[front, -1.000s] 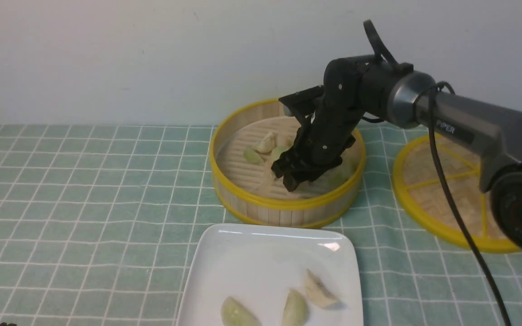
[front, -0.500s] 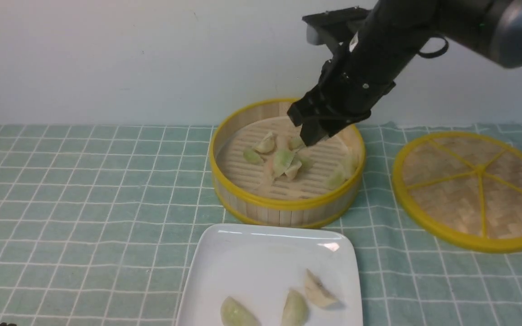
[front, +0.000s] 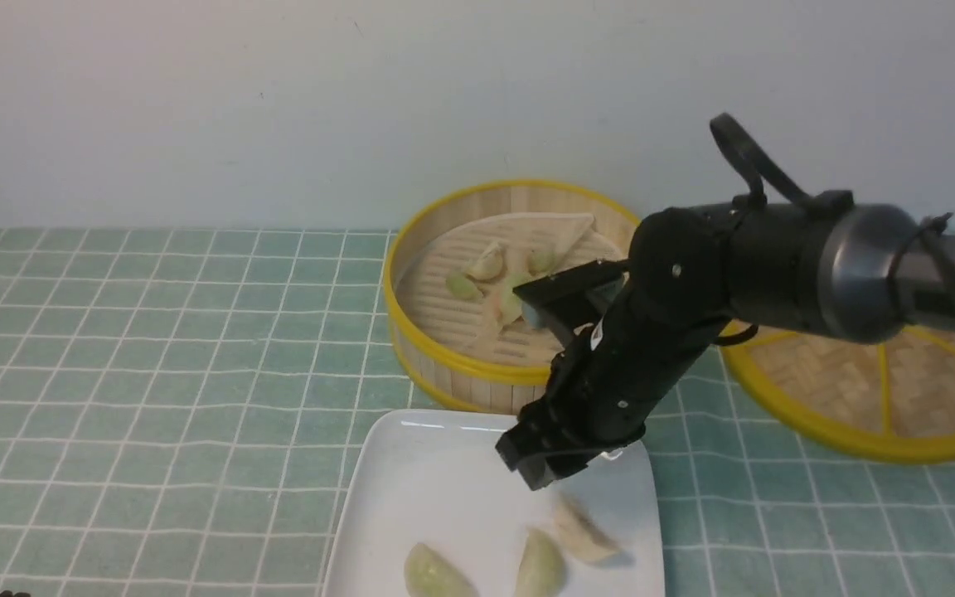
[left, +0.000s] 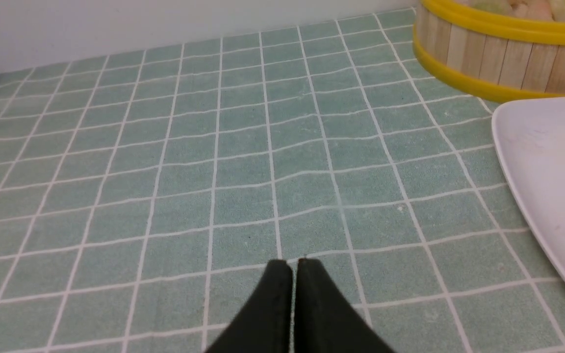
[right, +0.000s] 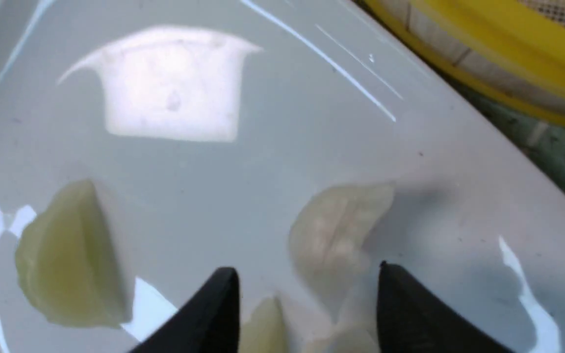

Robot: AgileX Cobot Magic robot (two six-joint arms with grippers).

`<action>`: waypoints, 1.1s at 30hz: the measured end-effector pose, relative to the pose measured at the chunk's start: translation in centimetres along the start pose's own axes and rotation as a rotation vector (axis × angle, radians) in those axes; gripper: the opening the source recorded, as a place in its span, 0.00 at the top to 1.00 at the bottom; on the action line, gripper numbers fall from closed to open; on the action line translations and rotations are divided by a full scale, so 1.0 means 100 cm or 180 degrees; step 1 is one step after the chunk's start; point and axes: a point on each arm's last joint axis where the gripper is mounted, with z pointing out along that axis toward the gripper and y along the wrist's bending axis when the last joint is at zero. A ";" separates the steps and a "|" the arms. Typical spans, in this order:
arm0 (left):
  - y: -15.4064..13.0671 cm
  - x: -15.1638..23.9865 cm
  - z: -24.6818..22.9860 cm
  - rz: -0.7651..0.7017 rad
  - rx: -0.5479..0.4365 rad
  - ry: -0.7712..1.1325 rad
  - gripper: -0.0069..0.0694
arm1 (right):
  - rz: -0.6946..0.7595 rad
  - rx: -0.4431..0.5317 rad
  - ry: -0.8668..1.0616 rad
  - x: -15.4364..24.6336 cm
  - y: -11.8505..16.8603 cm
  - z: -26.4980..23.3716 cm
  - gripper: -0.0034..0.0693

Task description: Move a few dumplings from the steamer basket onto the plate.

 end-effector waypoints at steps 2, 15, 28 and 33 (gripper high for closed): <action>0.000 0.000 0.000 0.0000 0.0000 0.0000 0.92 | -0.0010 -0.0058 -0.0020 -0.001 0.001 0.001 0.33; 0.000 0.000 0.000 0.0000 0.0000 0.0000 0.92 | -0.0243 0.0040 -0.0777 0.009 0.029 -0.137 0.73; 0.000 0.000 0.000 0.0000 0.0000 0.0000 0.92 | -0.0270 0.0368 -0.3673 0.209 0.028 -0.290 0.97; 0.000 0.000 0.000 0.0000 0.0000 0.0000 0.92 | -0.0189 0.0185 -0.4452 0.285 0.018 -0.276 0.97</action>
